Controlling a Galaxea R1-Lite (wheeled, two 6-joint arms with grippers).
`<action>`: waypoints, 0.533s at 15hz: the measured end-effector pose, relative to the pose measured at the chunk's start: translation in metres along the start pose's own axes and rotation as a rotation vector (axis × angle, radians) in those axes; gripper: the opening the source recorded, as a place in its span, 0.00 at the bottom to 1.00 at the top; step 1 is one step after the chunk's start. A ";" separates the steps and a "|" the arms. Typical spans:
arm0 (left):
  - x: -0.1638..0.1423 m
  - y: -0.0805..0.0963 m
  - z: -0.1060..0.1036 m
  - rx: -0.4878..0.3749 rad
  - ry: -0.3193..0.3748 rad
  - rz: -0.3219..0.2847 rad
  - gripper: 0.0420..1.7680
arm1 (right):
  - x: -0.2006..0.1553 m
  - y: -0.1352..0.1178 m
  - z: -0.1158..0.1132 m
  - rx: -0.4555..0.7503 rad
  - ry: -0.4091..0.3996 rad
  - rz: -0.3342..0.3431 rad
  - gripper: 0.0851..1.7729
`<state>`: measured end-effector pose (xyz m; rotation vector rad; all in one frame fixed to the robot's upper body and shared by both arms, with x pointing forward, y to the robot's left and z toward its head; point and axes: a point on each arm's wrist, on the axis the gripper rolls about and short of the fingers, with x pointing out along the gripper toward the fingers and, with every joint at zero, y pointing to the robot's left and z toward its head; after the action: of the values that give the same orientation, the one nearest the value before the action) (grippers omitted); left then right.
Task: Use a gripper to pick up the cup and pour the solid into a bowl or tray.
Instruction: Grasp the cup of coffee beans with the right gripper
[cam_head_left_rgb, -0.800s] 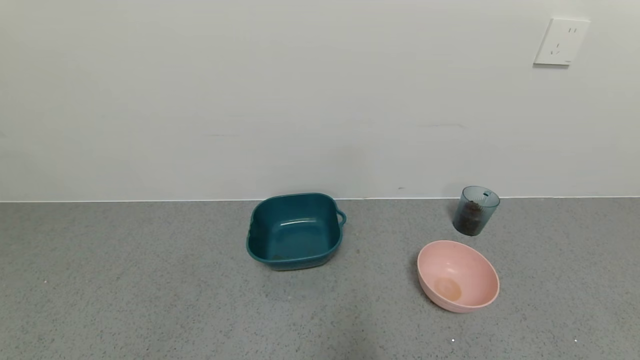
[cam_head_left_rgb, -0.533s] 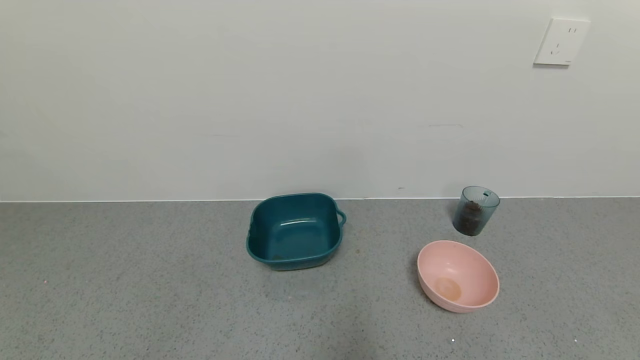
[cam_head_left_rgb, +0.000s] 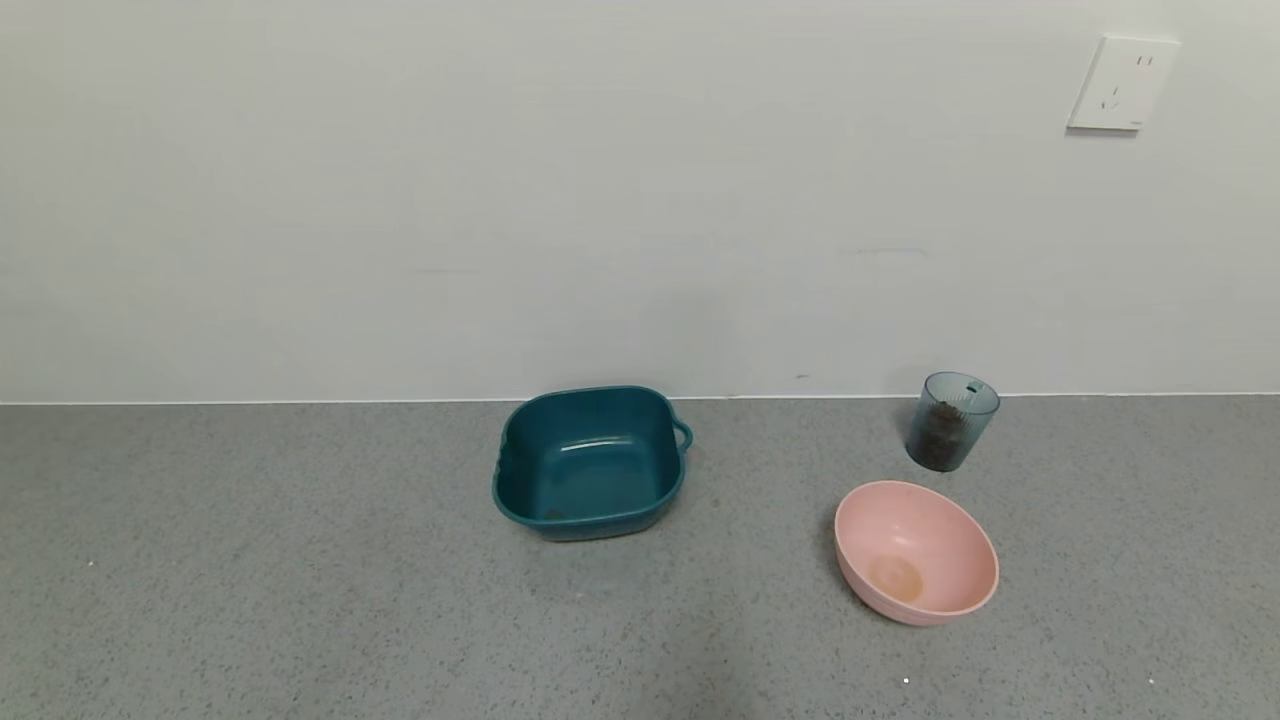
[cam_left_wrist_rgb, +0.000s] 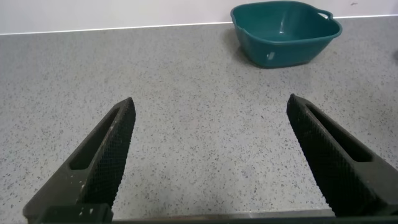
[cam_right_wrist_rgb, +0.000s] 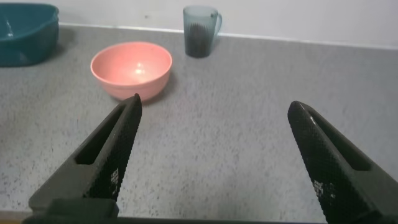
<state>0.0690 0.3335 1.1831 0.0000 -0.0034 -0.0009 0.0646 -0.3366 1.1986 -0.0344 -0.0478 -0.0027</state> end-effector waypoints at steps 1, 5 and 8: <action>0.000 0.000 0.000 0.000 0.000 0.000 0.99 | -0.001 0.000 0.010 -0.011 -0.019 0.002 0.96; 0.000 0.000 0.000 0.000 0.000 0.000 0.99 | 0.004 -0.002 0.062 -0.023 -0.044 0.001 0.96; 0.000 0.000 0.000 0.000 0.000 0.000 0.99 | 0.029 -0.003 0.106 -0.023 0.009 0.004 0.96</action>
<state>0.0690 0.3335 1.1831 0.0000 -0.0034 -0.0009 0.0880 -0.3365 1.3059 -0.0572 -0.0385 0.0002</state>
